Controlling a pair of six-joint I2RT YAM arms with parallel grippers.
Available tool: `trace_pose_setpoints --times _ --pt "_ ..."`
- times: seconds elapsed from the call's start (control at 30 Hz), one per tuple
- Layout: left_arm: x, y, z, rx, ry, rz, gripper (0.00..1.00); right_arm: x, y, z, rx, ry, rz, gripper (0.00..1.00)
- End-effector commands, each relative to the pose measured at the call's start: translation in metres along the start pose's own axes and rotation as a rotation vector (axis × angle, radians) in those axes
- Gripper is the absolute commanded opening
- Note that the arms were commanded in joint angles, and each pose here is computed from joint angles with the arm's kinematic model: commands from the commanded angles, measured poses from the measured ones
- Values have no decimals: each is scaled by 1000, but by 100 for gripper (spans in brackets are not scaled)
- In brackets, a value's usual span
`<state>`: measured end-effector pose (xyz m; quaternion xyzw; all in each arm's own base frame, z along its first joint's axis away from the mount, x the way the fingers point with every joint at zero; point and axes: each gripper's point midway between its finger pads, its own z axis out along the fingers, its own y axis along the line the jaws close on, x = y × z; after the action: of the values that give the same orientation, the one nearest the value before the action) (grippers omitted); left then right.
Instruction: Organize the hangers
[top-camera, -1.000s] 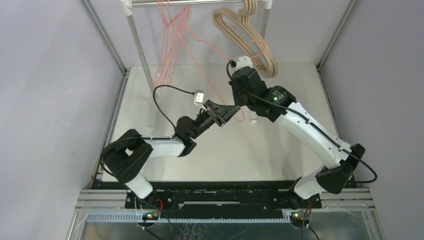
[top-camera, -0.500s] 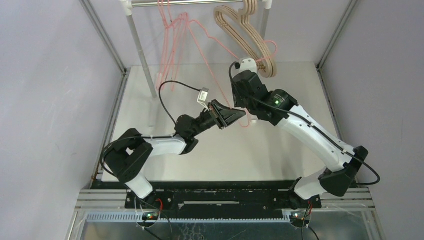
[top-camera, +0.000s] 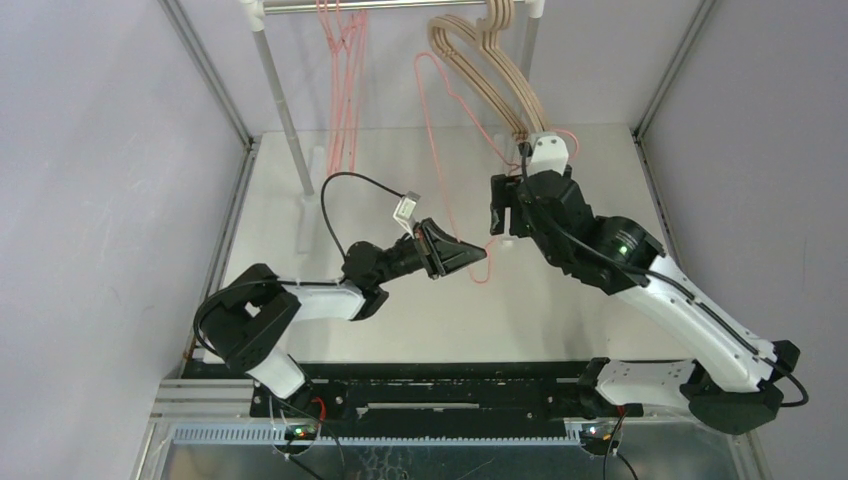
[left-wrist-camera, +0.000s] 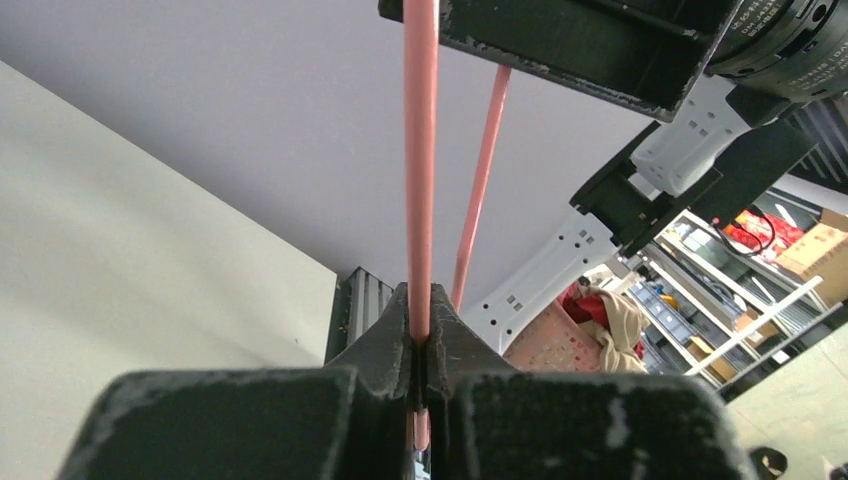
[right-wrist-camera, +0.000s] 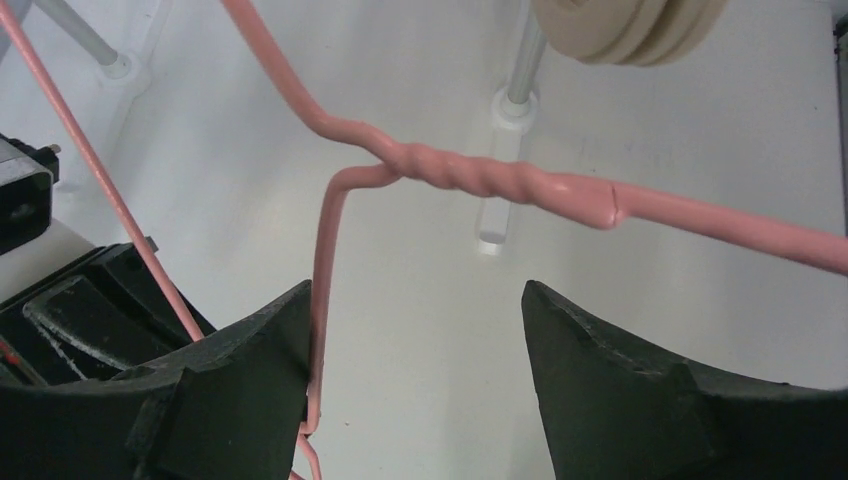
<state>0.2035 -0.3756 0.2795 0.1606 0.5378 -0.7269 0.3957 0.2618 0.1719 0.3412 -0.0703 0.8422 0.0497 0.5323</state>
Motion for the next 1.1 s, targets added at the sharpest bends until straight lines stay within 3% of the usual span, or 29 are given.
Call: trace_pose_setpoints --times 0.0,0.5,1.07 --pt "-22 -21 1 67 -44 39 0 -11 -29 -26 67 -76 49 80" --pt "-47 -18 -2 43 -112 3 0 -25 -86 -102 23 -282 197 88" --pt "-106 -51 40 174 -211 -82 0 -31 -87 -98 43 -296 162 88"
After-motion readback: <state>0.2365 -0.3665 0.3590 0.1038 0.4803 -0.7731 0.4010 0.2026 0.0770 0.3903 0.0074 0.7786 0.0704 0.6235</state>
